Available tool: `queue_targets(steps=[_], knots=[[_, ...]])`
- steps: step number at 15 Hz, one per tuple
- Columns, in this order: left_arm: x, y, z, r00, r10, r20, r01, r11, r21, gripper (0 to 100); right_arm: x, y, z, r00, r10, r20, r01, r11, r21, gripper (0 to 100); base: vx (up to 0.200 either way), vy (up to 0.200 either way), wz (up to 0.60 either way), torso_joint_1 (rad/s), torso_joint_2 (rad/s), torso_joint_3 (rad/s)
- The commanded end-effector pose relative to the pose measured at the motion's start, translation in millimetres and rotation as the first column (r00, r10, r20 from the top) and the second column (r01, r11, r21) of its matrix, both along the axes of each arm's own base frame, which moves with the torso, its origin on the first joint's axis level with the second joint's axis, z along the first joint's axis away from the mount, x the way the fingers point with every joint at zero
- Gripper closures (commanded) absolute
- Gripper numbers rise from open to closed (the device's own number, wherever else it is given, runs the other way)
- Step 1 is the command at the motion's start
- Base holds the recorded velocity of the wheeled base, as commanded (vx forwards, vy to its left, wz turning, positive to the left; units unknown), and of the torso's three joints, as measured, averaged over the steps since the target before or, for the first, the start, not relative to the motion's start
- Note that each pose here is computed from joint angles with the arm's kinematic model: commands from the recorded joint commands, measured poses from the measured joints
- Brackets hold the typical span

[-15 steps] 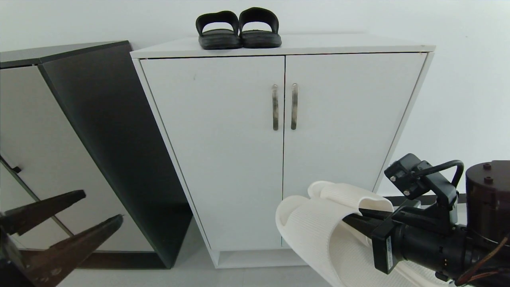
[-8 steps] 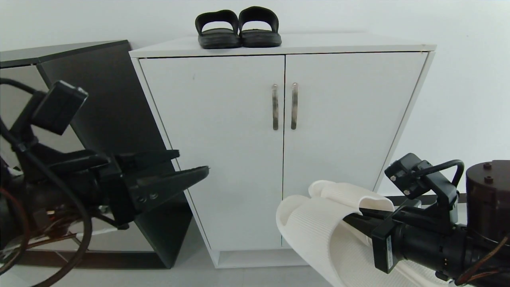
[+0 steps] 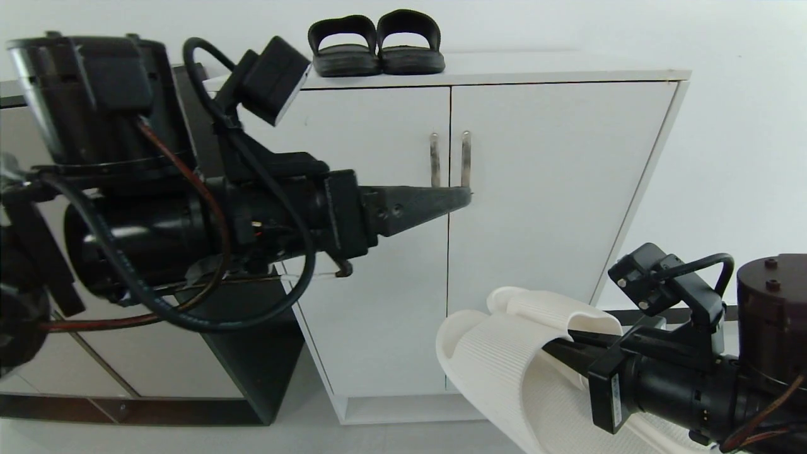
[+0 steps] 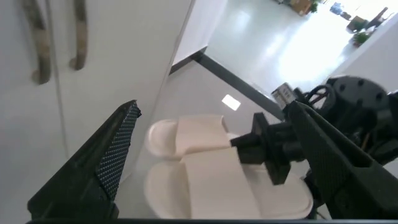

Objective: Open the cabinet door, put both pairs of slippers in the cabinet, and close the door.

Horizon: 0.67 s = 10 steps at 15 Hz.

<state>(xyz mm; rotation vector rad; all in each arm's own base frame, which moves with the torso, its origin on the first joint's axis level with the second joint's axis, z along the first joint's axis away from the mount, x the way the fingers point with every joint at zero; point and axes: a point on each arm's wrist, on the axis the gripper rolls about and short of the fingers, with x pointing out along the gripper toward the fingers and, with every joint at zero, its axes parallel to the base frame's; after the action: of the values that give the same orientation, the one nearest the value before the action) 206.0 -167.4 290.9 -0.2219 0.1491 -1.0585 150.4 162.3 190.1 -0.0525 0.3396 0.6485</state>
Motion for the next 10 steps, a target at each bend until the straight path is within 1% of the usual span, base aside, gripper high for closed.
queue_targets(steps=[1,2,3,6,7,8,9,10], knots=[[19,-23.0,1.3,0.999,-0.026,-0.032,0.025,0.999,-0.024,0,0,0,1,1.0,0.0,0.003,0.0,1.0,0.003,100,0.0,0.0,0.0,0.0,0.0,0.0],[25,-27.9,1.8,0.999,-0.026,-0.04,0.025,0.999,-0.03,0,0,0,1,1.0,0.0,0.002,0.0,1.0,0.002,100,0.0,0.0,0.0,0.0,0.0,0.0],[31,-32.0,-2.3,0.999,-0.021,-0.044,0.02,1.0,-0.02,0,0,0,1,1.0,0.0,0.003,0.0,1.0,0.003,100,0.0,0.0,0.0,0.0,0.0,0.0],[40,-37.1,-2.7,0.999,-0.021,-0.047,0.02,1.0,-0.018,0,0,0,1,1.0,0.001,0.004,-0.001,1.0,0.002,100,0.0,0.0,0.0,0.0,0.0,0.0],[42,-38.8,-1.2,0.998,-0.038,-0.045,0.037,0.999,-0.02,0,0,0,1,1.0,0.0,0.003,0.0,1.0,0.003,100,0.0,0.0,0.0,0.0,0.0,0.0],[44,-38.8,1.9,0.995,-0.082,-0.052,0.081,0.997,-0.02,0,0,0,1,1.0,0.001,0.004,-0.001,1.0,0.002,100,0.0,0.0,0.0,0.0,0.0,0.0],[48,-37.7,6.0,0.99,-0.118,-0.073,0.117,0.993,-0.018,0,0,0,1,1.0,0.001,0.004,-0.001,1.0,0.002,100,0.0,0.0,0.0,0.0,0.0,0.0],[53,-40.4,8.6,0.986,-0.132,-0.104,0.131,0.991,-0.012,0,0,0,1,1.0,0.0,0.002,0.0,1.0,0.002,100,0.0,0.0,0.0,0.0,0.0,0.0]])
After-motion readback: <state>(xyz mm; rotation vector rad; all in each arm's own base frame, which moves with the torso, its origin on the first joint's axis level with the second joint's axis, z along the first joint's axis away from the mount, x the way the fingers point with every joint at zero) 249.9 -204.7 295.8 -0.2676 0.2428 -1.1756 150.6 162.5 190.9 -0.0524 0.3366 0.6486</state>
